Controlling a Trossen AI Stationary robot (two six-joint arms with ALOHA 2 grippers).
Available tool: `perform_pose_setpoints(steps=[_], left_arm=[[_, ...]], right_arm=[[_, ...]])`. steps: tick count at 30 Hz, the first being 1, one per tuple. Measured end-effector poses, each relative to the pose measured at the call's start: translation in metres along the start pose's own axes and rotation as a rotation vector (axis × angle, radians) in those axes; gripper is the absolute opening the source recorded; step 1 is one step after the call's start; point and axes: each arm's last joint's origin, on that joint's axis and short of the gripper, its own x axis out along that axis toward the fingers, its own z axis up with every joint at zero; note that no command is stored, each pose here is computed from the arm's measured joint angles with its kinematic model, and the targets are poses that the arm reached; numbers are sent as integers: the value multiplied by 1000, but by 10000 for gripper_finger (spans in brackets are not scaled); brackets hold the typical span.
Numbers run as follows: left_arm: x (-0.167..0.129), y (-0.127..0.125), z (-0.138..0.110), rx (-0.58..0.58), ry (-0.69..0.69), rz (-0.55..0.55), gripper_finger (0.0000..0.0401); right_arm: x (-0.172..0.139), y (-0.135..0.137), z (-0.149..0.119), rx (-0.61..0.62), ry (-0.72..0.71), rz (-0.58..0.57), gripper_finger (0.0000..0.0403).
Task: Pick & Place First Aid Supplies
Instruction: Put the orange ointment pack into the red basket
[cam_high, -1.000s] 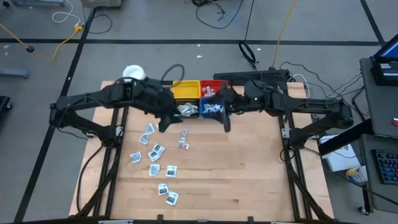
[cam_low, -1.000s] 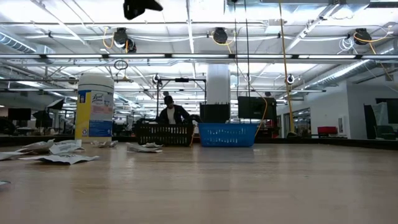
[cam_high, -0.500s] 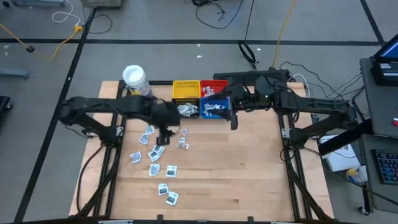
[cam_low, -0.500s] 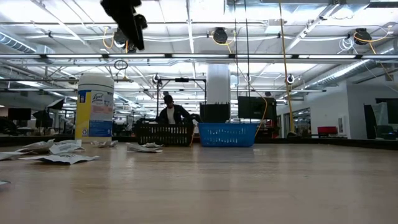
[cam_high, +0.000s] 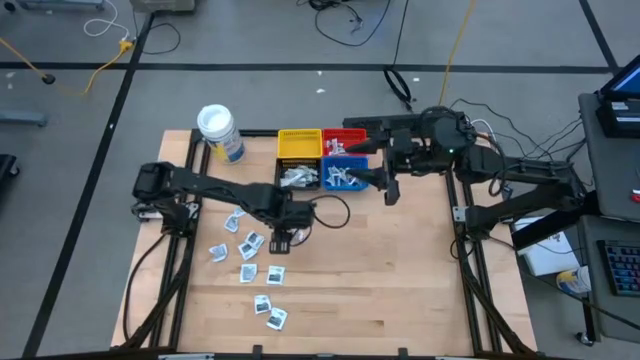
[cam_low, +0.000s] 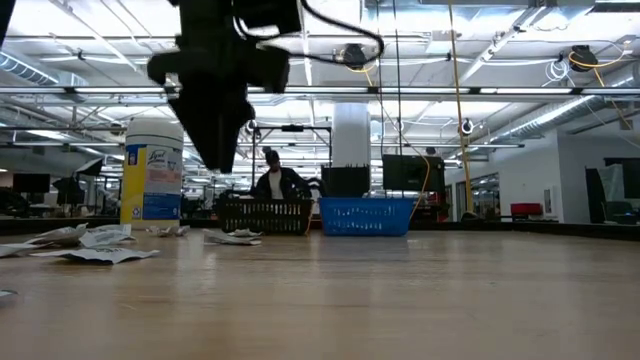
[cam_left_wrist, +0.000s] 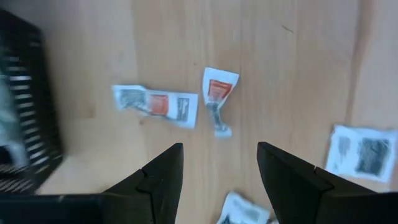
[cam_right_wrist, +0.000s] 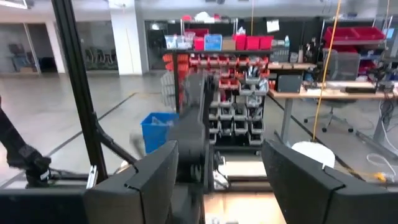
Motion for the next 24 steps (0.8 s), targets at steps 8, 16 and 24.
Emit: perform_pose_setpoints(steps=[8,16,24], left_arm=[[33,-7,9,-15,-59,-63,209],[60,-8,11,-12,24,-63,209],[78,0,10,-74,65,-18,209]], right_arm=[[-9,2,6,-7,-21,1,228],[-8,1,4,-4,-3,0,228],[-8,2,4,-3,-1,4,228]])
